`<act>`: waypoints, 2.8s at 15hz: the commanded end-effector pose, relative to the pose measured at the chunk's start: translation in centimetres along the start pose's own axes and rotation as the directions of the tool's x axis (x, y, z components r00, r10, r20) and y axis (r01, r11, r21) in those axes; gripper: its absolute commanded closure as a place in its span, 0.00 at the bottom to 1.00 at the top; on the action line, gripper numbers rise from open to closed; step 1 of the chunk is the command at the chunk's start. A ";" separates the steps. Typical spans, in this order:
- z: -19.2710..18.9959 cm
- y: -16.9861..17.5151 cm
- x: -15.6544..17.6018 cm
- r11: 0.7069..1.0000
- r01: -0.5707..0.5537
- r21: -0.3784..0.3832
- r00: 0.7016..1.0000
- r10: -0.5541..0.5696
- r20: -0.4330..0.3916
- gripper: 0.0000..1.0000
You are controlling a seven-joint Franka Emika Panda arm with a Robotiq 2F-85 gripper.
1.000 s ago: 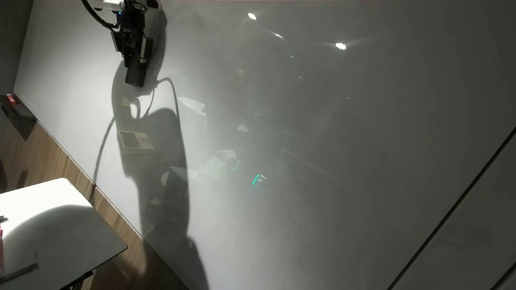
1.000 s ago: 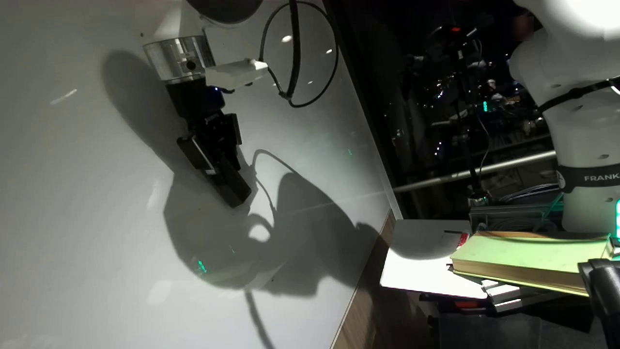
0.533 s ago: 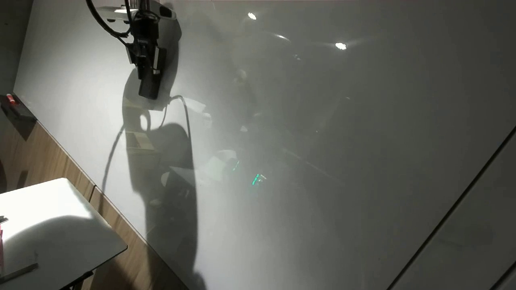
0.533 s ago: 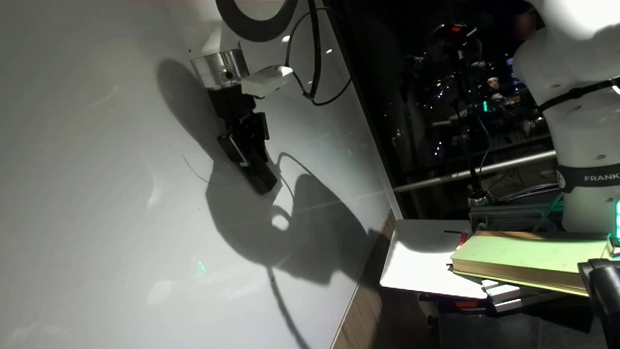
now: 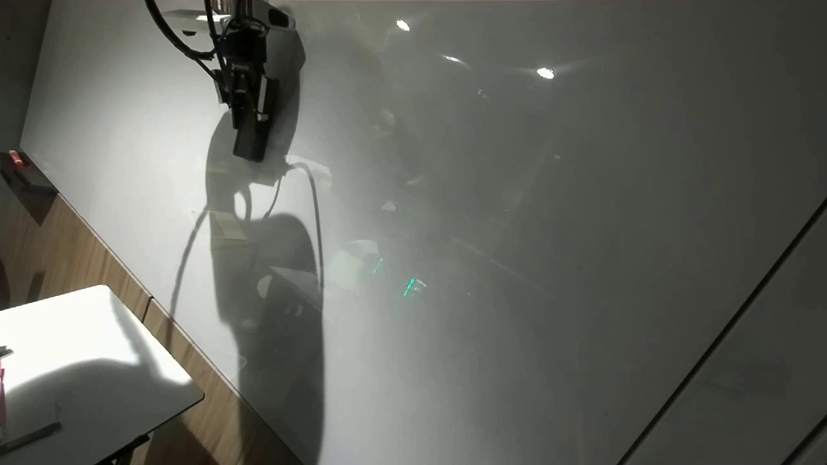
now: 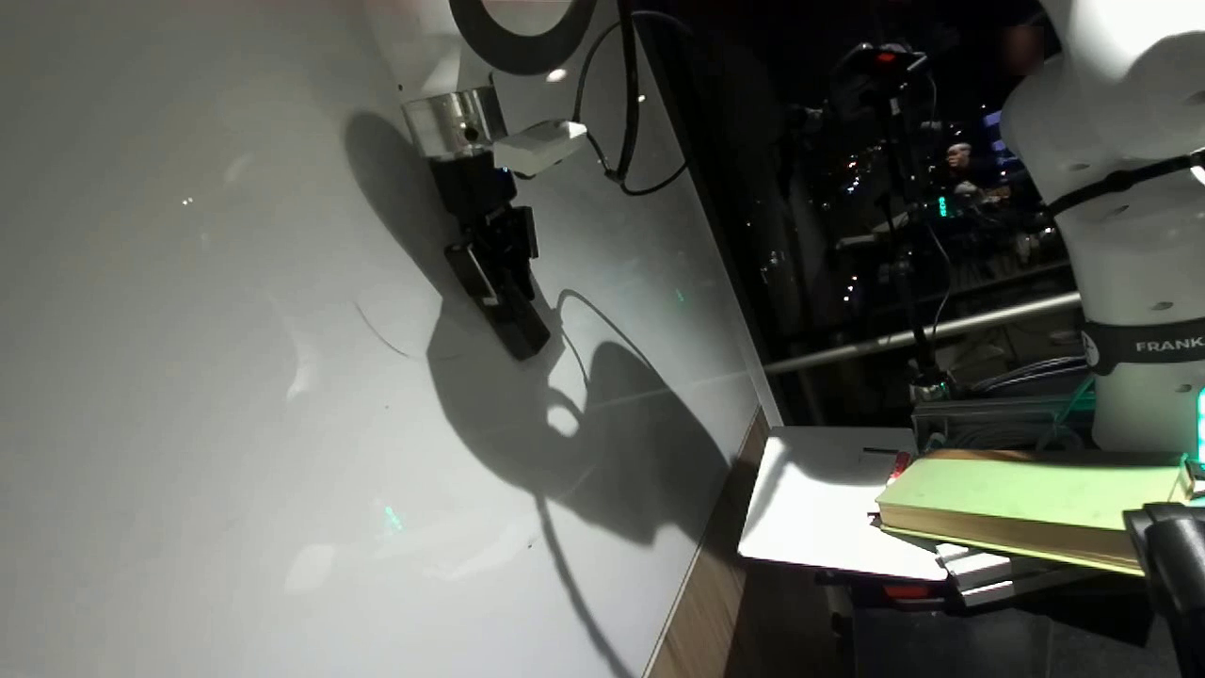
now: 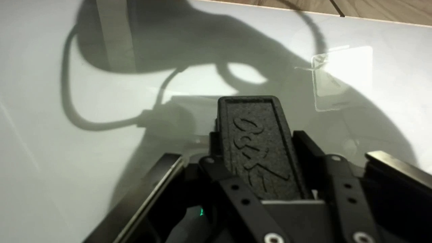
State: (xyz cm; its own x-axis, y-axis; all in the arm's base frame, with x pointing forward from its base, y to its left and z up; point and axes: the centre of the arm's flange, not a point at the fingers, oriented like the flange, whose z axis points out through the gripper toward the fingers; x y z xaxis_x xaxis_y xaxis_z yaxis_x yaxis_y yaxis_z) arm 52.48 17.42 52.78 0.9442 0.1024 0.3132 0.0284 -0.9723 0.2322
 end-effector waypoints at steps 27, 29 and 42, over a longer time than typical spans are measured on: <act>-10.3 -12.0 4.2 0.991 0.107 0.084 0.973 -0.087 -0.214 0.71; -12.0 -11.8 4.8 0.992 0.101 0.078 0.972 -0.081 -0.223 0.71; -15.4 -10.6 5.3 0.994 0.070 0.081 0.972 -0.050 -0.231 0.71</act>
State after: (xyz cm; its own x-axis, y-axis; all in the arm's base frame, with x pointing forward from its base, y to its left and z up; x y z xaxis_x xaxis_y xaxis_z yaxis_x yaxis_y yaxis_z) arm 50.32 31.50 67.07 0.8575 0.1829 0.4809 0.1165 -0.9794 0.1649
